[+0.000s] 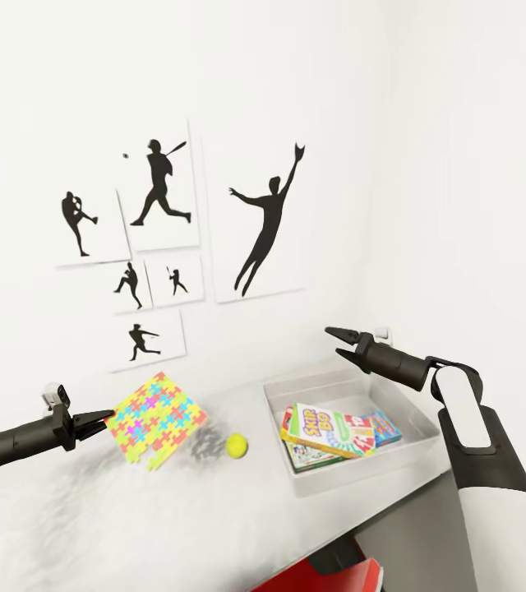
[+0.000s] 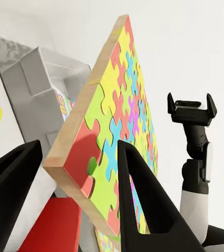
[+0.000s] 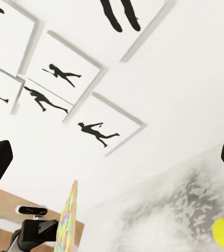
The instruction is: Put all the toys in the child's room - the three board games (two on the bed and one on the table), the two jigsaw puzzles on the table, and the tennis ball on the table - inside the toy box on the table in the child's room.
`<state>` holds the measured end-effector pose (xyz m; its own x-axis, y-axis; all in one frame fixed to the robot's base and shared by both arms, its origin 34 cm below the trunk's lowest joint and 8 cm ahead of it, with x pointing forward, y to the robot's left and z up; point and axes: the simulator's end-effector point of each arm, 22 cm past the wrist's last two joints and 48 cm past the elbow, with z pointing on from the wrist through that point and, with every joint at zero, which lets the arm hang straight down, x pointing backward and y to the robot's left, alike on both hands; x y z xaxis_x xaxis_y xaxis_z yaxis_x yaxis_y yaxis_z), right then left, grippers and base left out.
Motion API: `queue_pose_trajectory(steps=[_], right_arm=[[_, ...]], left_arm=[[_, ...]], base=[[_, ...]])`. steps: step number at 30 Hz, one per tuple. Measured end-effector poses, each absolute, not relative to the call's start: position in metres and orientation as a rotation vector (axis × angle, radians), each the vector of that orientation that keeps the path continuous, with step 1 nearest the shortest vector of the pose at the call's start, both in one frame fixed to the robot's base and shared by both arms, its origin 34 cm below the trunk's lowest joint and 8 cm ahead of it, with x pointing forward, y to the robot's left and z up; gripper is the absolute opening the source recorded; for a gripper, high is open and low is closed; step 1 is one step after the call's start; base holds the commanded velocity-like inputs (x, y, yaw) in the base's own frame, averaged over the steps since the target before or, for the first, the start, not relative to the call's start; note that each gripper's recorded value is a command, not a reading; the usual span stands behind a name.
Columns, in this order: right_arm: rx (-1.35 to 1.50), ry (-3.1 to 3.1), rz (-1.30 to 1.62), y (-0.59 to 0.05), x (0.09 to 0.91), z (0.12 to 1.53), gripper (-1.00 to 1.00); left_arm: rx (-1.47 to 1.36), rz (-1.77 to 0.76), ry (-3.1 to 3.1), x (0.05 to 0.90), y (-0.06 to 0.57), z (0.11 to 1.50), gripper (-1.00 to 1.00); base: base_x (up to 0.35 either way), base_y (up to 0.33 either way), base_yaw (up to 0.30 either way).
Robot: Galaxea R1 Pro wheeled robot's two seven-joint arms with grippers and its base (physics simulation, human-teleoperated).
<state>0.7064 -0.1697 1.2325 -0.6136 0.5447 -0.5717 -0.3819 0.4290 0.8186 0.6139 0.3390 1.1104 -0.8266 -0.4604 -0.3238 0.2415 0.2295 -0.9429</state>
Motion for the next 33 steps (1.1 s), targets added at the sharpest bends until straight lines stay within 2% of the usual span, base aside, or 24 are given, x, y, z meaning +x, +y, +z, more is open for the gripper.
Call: queue_pose_trajectory(steps=[33], right_arm=[[0.177, 1.786, 1.322, -0.182, 0.708, 1.232, 1.0]], left_arm=[[-0.202, -1.652, 1.953, 0.614, 0.338, 1.109, -1.0]], base=[[0.015, 0.0, 0.0]])
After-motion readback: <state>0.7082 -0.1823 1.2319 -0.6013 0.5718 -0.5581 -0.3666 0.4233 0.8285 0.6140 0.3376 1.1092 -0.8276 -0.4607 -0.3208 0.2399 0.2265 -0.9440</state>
